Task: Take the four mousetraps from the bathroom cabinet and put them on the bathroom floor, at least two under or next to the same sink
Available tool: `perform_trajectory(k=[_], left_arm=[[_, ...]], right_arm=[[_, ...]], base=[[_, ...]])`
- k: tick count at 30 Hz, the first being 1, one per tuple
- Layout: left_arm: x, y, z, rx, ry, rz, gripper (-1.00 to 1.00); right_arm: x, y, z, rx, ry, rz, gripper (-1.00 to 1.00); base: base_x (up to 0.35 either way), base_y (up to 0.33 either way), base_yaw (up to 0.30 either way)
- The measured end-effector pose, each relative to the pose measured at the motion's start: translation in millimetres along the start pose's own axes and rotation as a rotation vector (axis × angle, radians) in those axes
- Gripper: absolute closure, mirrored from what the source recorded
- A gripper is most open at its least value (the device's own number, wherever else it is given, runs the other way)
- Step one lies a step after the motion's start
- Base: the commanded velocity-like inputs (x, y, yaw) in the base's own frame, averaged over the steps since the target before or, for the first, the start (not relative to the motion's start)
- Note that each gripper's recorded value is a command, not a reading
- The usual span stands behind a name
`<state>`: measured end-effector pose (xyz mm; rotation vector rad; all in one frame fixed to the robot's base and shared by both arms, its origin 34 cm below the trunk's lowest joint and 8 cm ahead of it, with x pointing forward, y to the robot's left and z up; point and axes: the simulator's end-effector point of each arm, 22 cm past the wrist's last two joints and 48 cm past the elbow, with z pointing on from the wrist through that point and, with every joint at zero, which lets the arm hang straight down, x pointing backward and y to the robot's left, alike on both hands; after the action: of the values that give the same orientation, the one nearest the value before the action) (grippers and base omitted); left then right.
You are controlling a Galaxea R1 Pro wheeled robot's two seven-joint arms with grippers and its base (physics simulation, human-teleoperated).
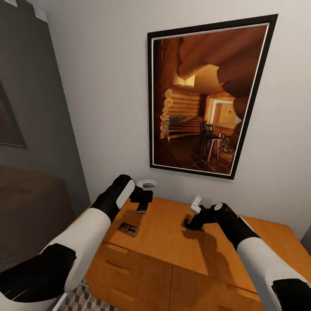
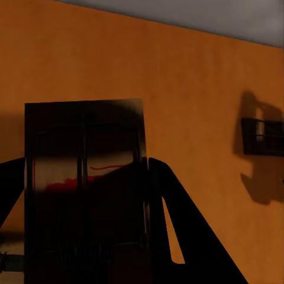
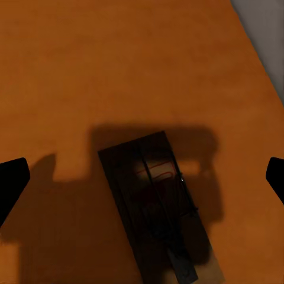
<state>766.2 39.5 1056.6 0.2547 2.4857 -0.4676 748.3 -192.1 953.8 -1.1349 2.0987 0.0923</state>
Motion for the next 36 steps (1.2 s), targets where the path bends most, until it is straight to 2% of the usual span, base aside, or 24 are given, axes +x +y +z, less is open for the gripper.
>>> perform_trajectory(k=[18, 24, 26, 28, 31, 36], left_arm=[[0, 0, 0.1, 0.000, 0.000, 0.000, 1.00], [0, 0, 0.1, 0.000, 0.000, 0.000, 1.00], [0, 0, 0.1, 0.000, 0.000, 0.000, 1.00], [0, 0, 0.1, 0.000, 0.000, 0.000, 1.00], [0, 0, 0.0, 0.000, 0.000, 0.000, 1.00], [0, 0, 0.1, 0.000, 0.000, 0.000, 1.00]], right_arm=[[1, 0, -0.7, -0.006, -0.001, 0.004, -1.00], [19, -19, -11.0, 0.024, 0.013, 0.011, -1.00], [38, -43, -24.9, 0.063, 0.019, 0.042, -1.00], [50, -64, -38.1, 0.100, 0.004, 0.094, -1.00], [58, -95, -59.3, 0.162, -0.050, 0.191, -1.00], [62, -116, -76.5, 0.206, -0.096, 0.262, -1.00]], base=[[0.000, 0.000, 0.000], [0.000, 0.000, 0.000], [0.000, 0.000, 0.000], [0.000, 0.000, 0.000], [0.000, 0.000, 0.000], [0.000, 0.000, 0.000]])
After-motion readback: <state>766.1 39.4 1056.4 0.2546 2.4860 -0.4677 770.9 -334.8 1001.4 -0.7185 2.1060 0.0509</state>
